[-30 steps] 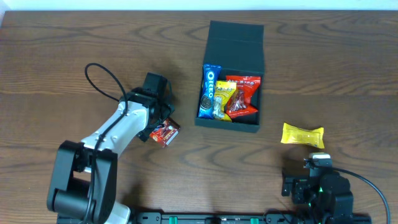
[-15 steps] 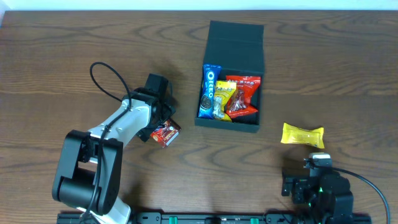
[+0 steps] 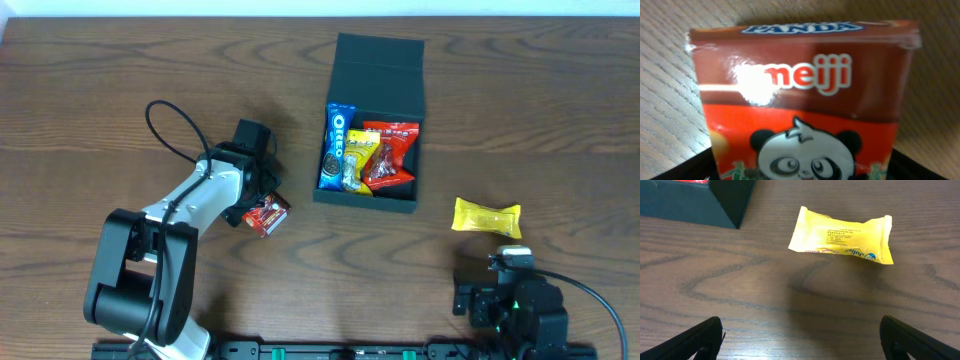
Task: Pack container
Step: 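Lower the left gripper onto the Hello Panda box and grasp it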
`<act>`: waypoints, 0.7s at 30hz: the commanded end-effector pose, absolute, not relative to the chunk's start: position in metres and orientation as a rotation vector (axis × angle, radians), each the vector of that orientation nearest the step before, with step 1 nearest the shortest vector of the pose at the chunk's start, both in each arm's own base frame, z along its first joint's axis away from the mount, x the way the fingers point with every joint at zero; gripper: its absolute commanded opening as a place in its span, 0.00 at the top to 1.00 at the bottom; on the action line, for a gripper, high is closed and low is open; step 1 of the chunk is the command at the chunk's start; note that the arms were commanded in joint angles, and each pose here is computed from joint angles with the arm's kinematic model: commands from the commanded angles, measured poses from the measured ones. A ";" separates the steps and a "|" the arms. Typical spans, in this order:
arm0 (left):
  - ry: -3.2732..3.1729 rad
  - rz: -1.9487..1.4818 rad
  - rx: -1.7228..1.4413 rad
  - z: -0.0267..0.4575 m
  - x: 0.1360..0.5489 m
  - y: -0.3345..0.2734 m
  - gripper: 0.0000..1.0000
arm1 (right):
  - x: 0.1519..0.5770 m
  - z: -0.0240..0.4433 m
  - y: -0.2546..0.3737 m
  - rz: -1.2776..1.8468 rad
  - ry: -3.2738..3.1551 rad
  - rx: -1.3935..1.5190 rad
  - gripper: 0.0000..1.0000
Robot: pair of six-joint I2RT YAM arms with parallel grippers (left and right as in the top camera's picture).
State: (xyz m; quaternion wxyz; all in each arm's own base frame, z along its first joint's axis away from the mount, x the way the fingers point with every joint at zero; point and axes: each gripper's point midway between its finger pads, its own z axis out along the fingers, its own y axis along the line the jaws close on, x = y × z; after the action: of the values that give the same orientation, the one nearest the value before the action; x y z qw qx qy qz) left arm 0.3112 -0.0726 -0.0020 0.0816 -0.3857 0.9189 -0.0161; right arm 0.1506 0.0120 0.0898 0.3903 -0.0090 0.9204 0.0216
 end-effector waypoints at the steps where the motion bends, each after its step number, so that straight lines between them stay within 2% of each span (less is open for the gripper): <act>1: 2.769 -0.044 -1.160 -0.007 0.306 -0.072 0.23 | 0.149 0.087 0.011 0.051 2.348 -0.024 0.01; 4: 2.768 -0.046 -1.159 -0.007 0.306 -0.072 0.28 | 0.149 0.087 0.011 0.051 2.348 -0.024 0.01; 6: 2.769 -0.046 -1.159 -0.007 0.306 -0.072 0.36 | 0.149 0.087 0.011 0.051 2.348 -0.024 0.01; 16: 2.768 -0.045 -1.160 -0.007 0.306 -0.072 0.36 | 0.149 0.087 0.011 0.051 2.348 -0.024 0.01; 21: 2.768 -0.046 -1.160 -0.007 0.306 -0.072 0.48 | 0.149 0.087 0.011 0.051 2.348 -0.024 0.01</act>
State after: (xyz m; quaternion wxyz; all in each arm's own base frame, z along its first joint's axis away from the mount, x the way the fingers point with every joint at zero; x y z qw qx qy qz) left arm 0.3110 -0.0754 -0.0021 0.0774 -0.3847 0.9195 -0.0236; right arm 0.1506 0.0121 0.0898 0.3903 -0.0091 0.9204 0.0218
